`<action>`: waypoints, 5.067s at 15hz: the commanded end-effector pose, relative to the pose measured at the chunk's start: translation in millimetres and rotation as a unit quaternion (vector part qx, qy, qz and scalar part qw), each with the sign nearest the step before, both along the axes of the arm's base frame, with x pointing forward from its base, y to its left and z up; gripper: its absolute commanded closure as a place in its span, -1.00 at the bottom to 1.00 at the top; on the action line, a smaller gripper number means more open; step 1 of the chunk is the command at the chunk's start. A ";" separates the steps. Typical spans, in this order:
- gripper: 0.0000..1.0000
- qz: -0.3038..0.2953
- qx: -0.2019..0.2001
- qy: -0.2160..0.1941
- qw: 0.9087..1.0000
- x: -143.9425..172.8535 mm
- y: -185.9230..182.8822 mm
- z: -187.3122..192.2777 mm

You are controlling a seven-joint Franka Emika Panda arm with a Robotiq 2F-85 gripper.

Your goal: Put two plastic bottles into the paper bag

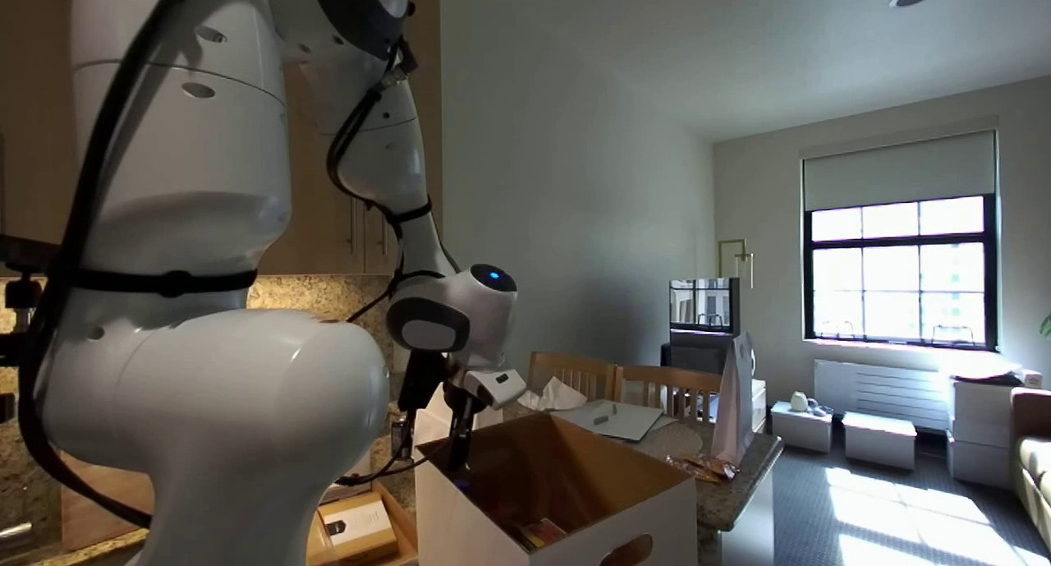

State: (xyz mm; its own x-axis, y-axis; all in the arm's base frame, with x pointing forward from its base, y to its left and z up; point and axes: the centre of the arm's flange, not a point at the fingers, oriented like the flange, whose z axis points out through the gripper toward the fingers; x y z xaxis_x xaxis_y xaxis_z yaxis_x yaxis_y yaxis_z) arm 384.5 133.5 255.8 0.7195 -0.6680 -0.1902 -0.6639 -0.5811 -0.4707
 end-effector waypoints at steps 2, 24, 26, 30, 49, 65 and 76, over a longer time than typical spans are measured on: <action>-1.00 0.092 -0.048 -0.029 0.994 -34.3 -0.9 55.5; -1.00 0.602 -0.277 -0.109 0.741 -24.0 235.6 233.1; -1.00 0.642 -0.258 -0.111 0.713 -23.2 261.0 212.5; -1.00 0.717 -0.226 -0.106 0.651 -30.4 318.8 139.9; -1.00 0.806 -0.236 -0.072 0.538 -48.6 420.9 -91.1; -1.00 0.815 -0.263 -0.086 0.510 -99.9 374.9 -169.0; 0.38 0.778 -0.275 -0.111 0.554 -72.8 370.6 -161.2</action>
